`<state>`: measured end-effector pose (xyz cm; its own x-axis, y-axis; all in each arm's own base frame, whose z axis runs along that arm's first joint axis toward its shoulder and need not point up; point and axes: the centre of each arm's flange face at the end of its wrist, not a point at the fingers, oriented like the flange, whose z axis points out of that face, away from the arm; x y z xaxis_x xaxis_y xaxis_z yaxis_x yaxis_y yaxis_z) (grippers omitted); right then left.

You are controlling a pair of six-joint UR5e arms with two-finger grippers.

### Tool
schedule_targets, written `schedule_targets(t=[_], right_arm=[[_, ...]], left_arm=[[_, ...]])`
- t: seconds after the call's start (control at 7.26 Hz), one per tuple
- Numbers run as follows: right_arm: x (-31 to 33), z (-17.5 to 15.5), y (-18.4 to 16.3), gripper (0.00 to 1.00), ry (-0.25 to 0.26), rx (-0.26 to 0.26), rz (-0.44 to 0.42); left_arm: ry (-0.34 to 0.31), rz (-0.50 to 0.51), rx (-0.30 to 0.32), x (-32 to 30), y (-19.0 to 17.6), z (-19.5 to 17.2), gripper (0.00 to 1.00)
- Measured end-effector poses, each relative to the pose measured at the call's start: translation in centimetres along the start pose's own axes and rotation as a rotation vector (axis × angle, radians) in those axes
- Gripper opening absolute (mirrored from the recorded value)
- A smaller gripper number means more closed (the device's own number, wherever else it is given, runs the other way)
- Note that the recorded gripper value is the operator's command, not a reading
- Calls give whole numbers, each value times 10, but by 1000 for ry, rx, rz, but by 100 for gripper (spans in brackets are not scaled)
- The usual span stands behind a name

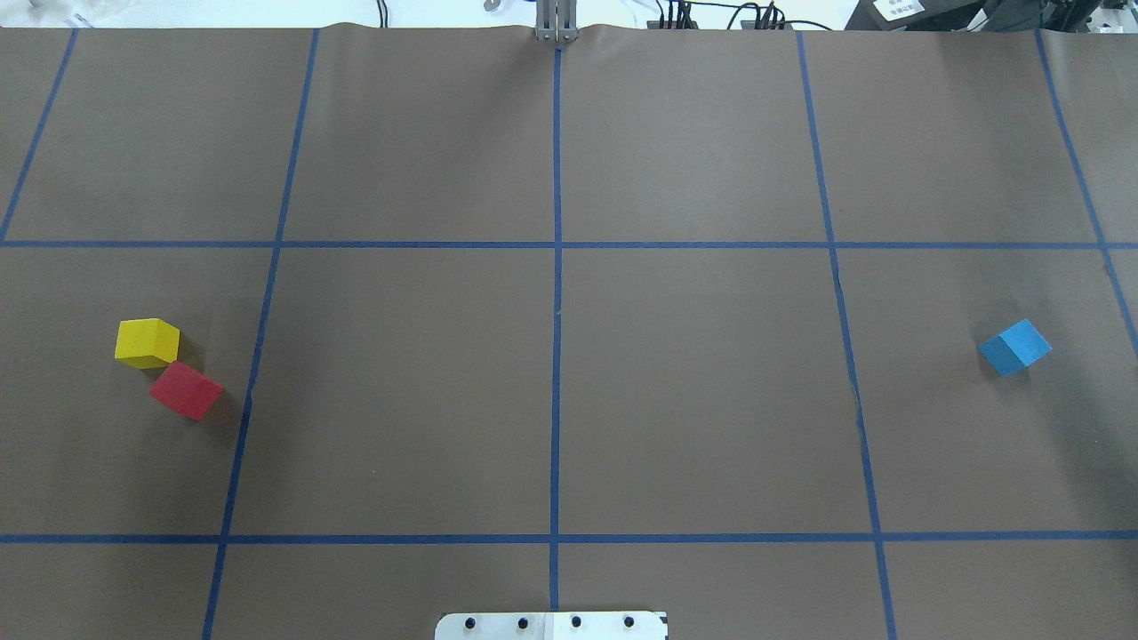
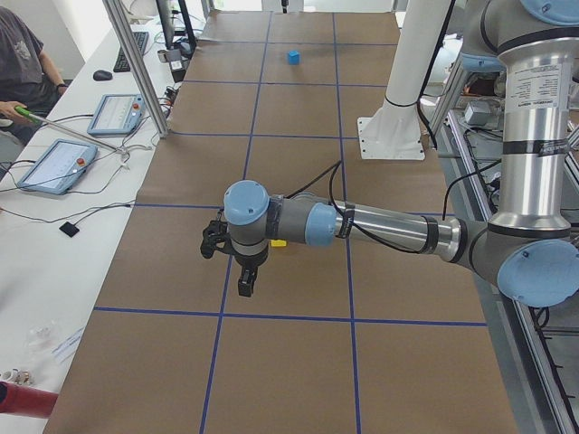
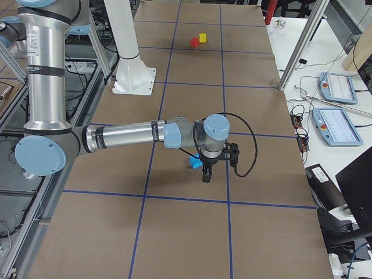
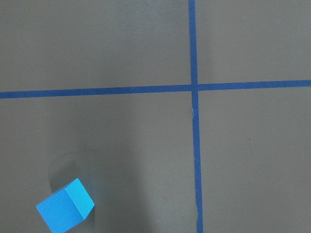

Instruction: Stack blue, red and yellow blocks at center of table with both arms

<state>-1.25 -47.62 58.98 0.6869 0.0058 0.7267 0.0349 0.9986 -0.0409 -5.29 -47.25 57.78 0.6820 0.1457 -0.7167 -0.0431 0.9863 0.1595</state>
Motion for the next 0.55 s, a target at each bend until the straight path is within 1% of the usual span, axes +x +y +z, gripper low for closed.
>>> schedule_targets(t=[0.14,0.28,0.41,0.55], right_arm=[[-26,22,0,100,-10,-38,-53],[-57,46,1,100,-18,-58,-99],[-90,70,5,100,-14,-57,-130],[-116,94,12,100,4,-32,-178]], left_arm=[[0,0,1,0,0,0,100],[0,-1,1,1,0,0,100],[0,-1,1,1,0,-1,100],[1,0,2,1,0,-1,100]])
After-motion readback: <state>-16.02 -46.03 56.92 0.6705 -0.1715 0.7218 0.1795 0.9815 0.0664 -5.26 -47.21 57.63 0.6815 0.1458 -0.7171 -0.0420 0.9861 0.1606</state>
